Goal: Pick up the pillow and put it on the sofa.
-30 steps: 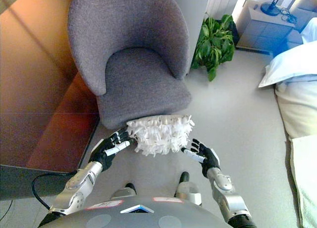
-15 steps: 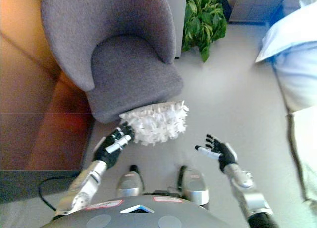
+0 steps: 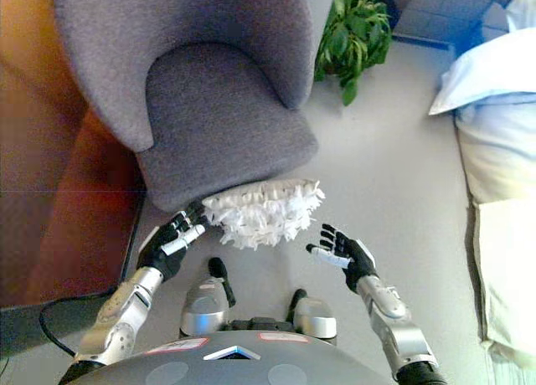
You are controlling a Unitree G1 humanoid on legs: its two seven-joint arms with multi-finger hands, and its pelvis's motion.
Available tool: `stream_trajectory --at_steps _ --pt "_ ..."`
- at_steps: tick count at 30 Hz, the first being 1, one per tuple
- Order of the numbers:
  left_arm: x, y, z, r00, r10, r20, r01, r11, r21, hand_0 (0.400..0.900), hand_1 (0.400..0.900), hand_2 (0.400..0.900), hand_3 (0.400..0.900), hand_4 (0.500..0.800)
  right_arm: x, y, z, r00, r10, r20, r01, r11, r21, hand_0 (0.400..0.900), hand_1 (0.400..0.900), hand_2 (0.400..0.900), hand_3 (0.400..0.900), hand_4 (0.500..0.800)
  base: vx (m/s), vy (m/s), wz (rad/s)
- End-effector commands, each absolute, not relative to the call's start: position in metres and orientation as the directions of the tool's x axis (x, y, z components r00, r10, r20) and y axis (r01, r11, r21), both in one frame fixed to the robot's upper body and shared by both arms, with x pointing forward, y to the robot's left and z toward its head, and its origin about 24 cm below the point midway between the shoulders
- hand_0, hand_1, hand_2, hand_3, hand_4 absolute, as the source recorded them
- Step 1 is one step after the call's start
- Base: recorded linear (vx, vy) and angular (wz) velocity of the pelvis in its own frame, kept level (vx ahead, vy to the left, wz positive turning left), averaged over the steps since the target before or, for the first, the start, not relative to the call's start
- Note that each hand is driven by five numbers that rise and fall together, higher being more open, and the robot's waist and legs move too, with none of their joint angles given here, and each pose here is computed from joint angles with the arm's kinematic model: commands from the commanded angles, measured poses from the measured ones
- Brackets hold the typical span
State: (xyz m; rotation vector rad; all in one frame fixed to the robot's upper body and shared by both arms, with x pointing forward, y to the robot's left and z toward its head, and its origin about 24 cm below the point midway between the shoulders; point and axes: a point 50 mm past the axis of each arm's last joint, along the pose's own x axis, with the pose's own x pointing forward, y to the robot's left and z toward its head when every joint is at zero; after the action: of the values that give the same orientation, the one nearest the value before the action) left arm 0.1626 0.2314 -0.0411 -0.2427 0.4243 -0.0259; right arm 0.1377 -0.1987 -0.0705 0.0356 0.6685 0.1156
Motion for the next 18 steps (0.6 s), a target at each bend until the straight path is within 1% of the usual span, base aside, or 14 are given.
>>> stream_trajectory --at_steps 1,4,8,11,15,18 --pt "0.165 0.227 -0.021 0.948 -0.128 -0.291 0.068 0.976 -0.207 0.9 0.9 0.9 0.9 0.8 0.151 -0.199 -0.05 0.856 0.075 -0.512 -0.06 0.997 0.045 0.9 0.9 0.9 0.9 0.8 0.217 0.245 0.2" --pt "0.174 0.229 -0.018 0.951 -0.116 -0.287 0.055 0.976 -0.211 0.9 0.9 0.9 0.9 0.8 0.152 -0.195 -0.052 0.853 0.061 -0.519 -0.061 0.998 0.018 0.9 0.9 0.9 0.9 0.8 0.236 0.13 0.16" --pt "0.18 0.228 -0.014 0.949 -0.138 -0.284 0.085 0.978 -0.191 0.9 0.9 0.9 0.9 0.8 0.154 -0.196 -0.051 0.869 0.045 -0.493 -0.056 0.998 -0.008 0.9 0.9 0.9 0.9 0.8 0.157 -0.106 0.29" --pt "0.183 0.23 -0.013 0.948 -0.137 -0.287 0.088 0.98 -0.176 0.9 0.9 0.9 0.9 0.8 0.154 -0.199 -0.051 0.876 0.032 -0.481 -0.045 0.999 -0.016 0.9 0.9 0.9 0.9 0.8 0.172 -0.266 0.36" --pt "0.183 0.231 -0.012 0.952 -0.125 -0.278 0.078 0.981 -0.177 0.9 0.9 0.9 0.9 0.8 0.155 -0.201 -0.047 0.881 0.034 -0.471 -0.063 0.997 -0.046 0.9 0.9 0.9 0.9 0.8 0.217 -0.412 0.46" --pt "0.183 0.232 -0.012 0.955 -0.11 -0.277 0.066 0.984 -0.163 0.9 0.9 0.9 0.9 0.8 0.161 -0.202 -0.047 0.878 0.027 -0.477 -0.084 0.992 -0.099 0.9 0.9 0.9 0.9 0.8 0.153 -0.243 0.38"
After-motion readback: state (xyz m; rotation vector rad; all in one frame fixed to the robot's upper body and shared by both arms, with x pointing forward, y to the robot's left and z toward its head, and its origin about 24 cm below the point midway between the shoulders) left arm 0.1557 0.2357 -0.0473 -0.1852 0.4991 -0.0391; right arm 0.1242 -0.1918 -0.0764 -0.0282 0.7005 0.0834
